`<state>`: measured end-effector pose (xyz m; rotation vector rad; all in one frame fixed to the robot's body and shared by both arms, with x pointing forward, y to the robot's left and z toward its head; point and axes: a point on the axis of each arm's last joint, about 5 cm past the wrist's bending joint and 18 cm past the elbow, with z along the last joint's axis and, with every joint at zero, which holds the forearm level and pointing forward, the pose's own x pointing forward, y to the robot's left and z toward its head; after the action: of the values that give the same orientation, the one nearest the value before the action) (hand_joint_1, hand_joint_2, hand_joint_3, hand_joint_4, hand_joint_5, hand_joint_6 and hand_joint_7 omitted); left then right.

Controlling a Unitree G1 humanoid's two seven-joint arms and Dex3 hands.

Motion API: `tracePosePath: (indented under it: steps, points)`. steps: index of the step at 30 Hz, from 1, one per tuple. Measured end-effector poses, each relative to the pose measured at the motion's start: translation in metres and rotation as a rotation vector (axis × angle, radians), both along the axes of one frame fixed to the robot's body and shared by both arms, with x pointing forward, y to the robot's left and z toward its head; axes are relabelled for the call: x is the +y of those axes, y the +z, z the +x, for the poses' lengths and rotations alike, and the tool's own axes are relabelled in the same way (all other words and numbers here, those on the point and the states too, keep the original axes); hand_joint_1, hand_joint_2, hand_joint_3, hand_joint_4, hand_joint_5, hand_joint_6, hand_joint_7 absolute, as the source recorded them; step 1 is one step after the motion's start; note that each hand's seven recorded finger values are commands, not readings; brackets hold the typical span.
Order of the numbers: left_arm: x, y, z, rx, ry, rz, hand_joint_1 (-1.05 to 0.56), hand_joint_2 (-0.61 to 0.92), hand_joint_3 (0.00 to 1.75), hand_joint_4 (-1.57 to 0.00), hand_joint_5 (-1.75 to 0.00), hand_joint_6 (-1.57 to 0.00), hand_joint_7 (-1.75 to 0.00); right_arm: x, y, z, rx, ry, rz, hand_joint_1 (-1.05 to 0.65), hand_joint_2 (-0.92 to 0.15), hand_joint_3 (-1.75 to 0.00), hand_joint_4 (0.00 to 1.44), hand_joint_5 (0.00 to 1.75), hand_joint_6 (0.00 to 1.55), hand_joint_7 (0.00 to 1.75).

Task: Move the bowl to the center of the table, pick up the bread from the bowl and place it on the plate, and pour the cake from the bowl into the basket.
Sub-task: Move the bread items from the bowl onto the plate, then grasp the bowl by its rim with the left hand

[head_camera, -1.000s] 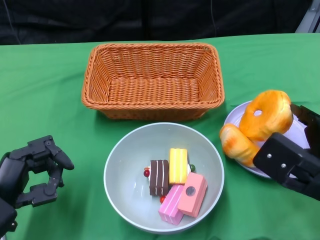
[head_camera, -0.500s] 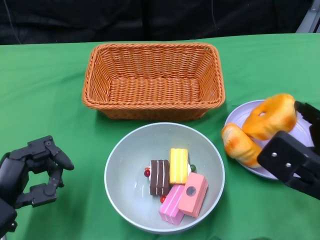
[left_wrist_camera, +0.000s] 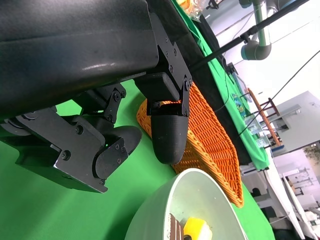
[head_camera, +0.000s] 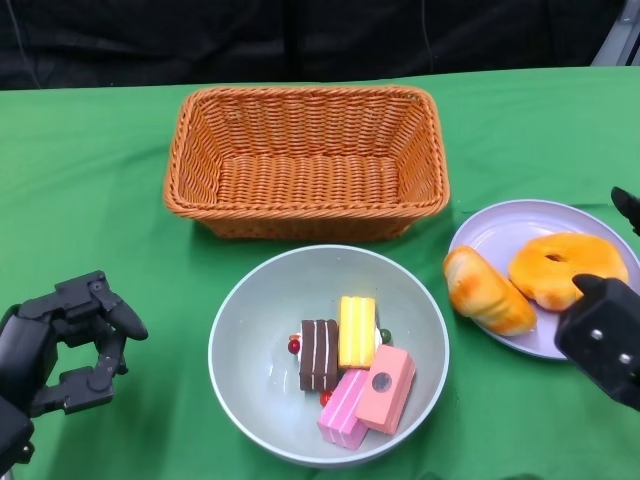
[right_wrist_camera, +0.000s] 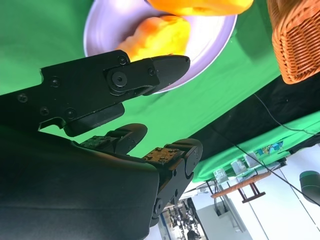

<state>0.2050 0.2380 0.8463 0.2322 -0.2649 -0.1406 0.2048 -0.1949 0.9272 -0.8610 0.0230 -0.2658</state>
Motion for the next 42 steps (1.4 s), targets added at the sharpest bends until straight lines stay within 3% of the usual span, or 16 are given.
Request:
tracePosePath:
  steps: [3, 11, 16, 18, 20, 21, 23, 24, 26, 27, 29, 31, 33, 36, 39, 42]
  points:
    - [0.0, 0.0, 0.0, 0.0, -0.001, 0.002, 0.02, 0.55, 1.14, -0.81, -1.66, -0.76, -1.37, -0.003, 0.001, -0.004, -0.028, 0.009, 0.071, -0.57, -0.92, -0.1, 0.56, 0.06, 0.47, 0.03]
    - [0.0, 0.0, 0.0, -0.002, -0.001, 0.005, 0.03, 0.56, 1.12, -0.82, -1.65, -0.77, -1.36, 0.002, -0.001, -0.024, -0.202, 0.212, 0.496, -0.5, -0.92, -0.07, 0.77, 0.15, 0.6, 0.07]
    - [0.001, 0.0, 0.0, -0.001, -0.001, 0.006, 0.01, 0.55, 1.12, -0.82, -1.64, -0.77, -1.36, 0.005, -0.003, -0.032, -0.287, 0.31, 0.626, -0.38, -0.92, -0.09, 0.88, 0.2, 0.71, 0.11]
    - [0.001, 0.0, 0.0, -0.001, -0.001, 0.008, 0.01, 0.55, 1.11, -0.83, -1.62, -0.78, -1.34, 0.008, -0.004, -0.035, -0.319, 0.35, 0.716, -0.29, -0.92, -0.12, 0.93, 0.31, 0.79, 0.14]
    - [0.001, 0.001, 0.0, -0.005, -0.001, 0.01, 0.01, 0.57, 1.06, -0.83, -1.58, -0.79, -1.28, 0.01, -0.007, -0.039, -0.331, 0.376, 0.792, -0.22, -0.92, -0.18, 0.81, 0.77, 0.88, 0.22]
    - [0.002, 0.001, 0.0, -0.008, -0.002, 0.012, 0.01, 0.57, 1.05, -0.83, -1.57, -0.8, -1.27, 0.011, -0.009, -0.041, -0.335, 0.385, 0.821, -0.21, -0.92, -0.19, 0.77, 0.88, 0.89, 0.25]
    - [0.003, 0.002, 0.001, -0.016, -0.002, 0.016, 0.0, 0.57, 1.03, -0.83, -1.53, -0.81, -1.23, 0.013, -0.011, -0.044, -0.336, 0.391, 0.856, -0.19, -0.92, -0.25, 0.73, 1.16, 0.84, 0.54]
    - [0.003, 0.003, 0.001, -0.02, -0.003, 0.019, 0.0, 0.58, 1.0, -0.83, -1.46, -0.82, -1.16, 0.013, -0.012, -0.045, -0.337, 0.392, 0.868, -0.15, -0.91, -0.34, 0.7, 1.32, 0.77, 0.81]
    - [0.004, 0.004, 0.001, -0.03, -0.01, 0.027, -0.01, 0.58, 0.94, -0.83, -1.34, -0.84, -1.02, 0.015, -0.015, -0.049, -0.339, 0.401, 0.908, -0.11, -0.88, -0.5, 0.67, 1.48, 0.7, 1.06]
    - [0.004, 0.004, 0.001, -0.032, -0.019, 0.031, -0.03, 0.58, 0.89, -0.81, -1.29, -0.84, -0.94, 0.015, -0.016, -0.05, -0.337, 0.408, 0.918, -0.1, -0.85, -0.58, 0.67, 1.51, 0.69, 1.11]
    - [0.005, 0.005, 0.001, -0.036, -0.048, 0.039, -0.11, 0.69, 0.57, -0.75, -1.14, -0.84, -0.68, 0.016, -0.017, -0.052, -0.336, 0.417, 0.934, -0.07, -0.78, -0.73, 0.65, 1.57, 0.67, 1.18]
    - [0.006, 0.009, 0.002, -0.054, -0.106, 0.074, -0.27, 0.85, 0.19, -0.68, -0.76, -0.81, -0.3, 0.017, -0.018, -0.054, -0.328, 0.418, 0.945, -0.06, -0.71, -0.84, 0.66, 1.61, 0.67, 1.23]
    - [0.009, 0.016, 0.003, -0.09, -0.176, 0.145, -0.4, 0.91, 0.06, -0.63, -0.39, -0.72, -0.08, 0.019, -0.02, -0.055, -0.323, 0.424, 0.953, -0.07, -0.68, -0.89, 0.67, 1.63, 0.67, 1.26]
    - [0.014, 0.03, 0.004, -0.153, -0.285, 0.298, -0.49, 0.91, 0.02, -0.53, -0.16, -0.59, -0.01, 0.019, -0.02, -0.057, -0.329, 0.438, 0.953, -0.09, -0.67, -0.9, 0.68, 1.64, 0.67, 1.27]
    - [0.012, 0.041, 0.003, -0.236, -0.398, 0.459, -0.53, 0.89, 0.0, -0.49, -0.09, -0.55, 0.0, 0.019, -0.02, -0.057, -0.328, 0.446, 0.961, -0.1, -0.67, -0.89, 0.69, 1.66, 0.66, 1.28]
    - [0.009, 0.043, 0.002, -0.295, -0.452, 0.541, -0.55, 0.86, 0.0, -0.5, -0.08, -0.56, -0.01, 0.02, -0.021, -0.057, -0.328, 0.453, 0.97, -0.09, -0.68, -0.87, 0.68, 1.67, 0.65, 1.29]
